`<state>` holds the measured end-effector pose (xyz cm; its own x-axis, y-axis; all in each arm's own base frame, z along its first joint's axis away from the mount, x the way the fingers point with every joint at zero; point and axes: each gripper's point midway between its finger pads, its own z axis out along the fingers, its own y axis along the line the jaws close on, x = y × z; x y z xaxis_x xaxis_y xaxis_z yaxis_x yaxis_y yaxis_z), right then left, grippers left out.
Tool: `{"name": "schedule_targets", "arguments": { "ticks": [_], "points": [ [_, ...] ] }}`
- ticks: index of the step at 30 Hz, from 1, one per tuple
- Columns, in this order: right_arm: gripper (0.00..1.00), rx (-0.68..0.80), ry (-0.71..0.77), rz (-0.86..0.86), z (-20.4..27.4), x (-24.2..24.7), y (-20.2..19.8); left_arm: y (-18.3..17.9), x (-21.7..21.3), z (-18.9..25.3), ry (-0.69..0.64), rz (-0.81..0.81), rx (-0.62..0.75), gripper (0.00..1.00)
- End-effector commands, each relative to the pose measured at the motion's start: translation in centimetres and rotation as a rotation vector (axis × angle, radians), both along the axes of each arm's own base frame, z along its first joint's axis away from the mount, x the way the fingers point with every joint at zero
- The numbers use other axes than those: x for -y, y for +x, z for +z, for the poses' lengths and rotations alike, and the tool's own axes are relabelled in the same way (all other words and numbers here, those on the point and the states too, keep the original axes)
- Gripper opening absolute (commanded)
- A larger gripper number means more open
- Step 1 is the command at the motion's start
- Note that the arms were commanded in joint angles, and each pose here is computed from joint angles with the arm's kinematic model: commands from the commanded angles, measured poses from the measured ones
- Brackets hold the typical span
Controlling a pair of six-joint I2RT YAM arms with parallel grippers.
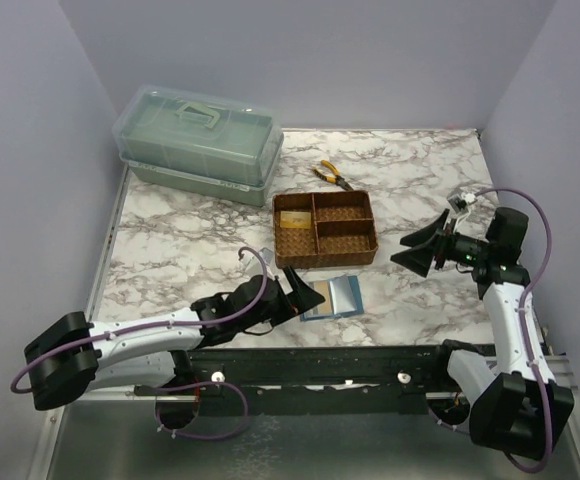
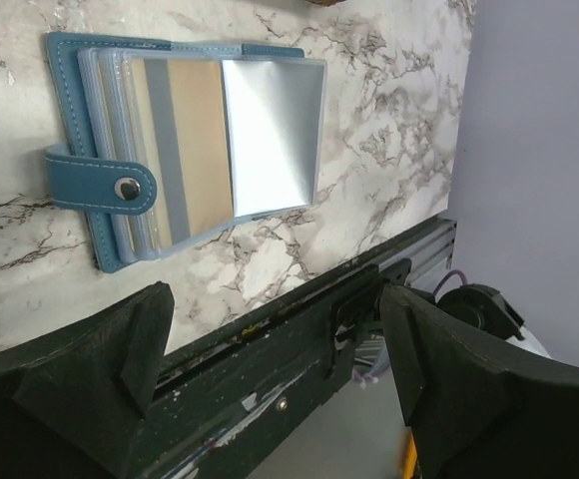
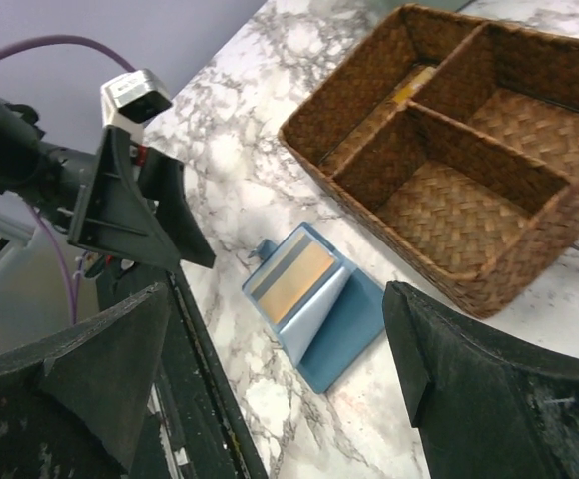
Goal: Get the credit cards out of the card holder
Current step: Remove the credit card from the card holder.
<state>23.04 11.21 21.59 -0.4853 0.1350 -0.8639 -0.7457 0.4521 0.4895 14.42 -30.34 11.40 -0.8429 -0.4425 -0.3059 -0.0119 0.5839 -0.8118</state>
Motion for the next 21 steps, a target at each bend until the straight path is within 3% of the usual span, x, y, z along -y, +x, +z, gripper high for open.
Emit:
{"name": "schedule_targets", "arguments": {
  "ticks": [1,11,14,21],
  "points": [
    [0.94,0.014,-0.031,0.06,0.3,-1.6,-0.4,0.9,0.8,-0.1,-0.081,0.06,0.016,0.91],
    [0.72,-0.102,-0.104,0.262,-2.3,-7.4,-1.8,1.4,1.2,-1.6,-0.064,0.067,0.023,0.85],
    [0.64,-0.1,-0.209,0.33,-3.9,-9.2,-2.0,1.5,1.4,-1.9,-0.047,0.059,0.038,0.8],
    [0.36,-0.011,-0.512,0.377,-10.1,-10.8,-2.6,1.6,0.2,-3.6,-0.021,0.097,0.026,0.76]
  ]
}}
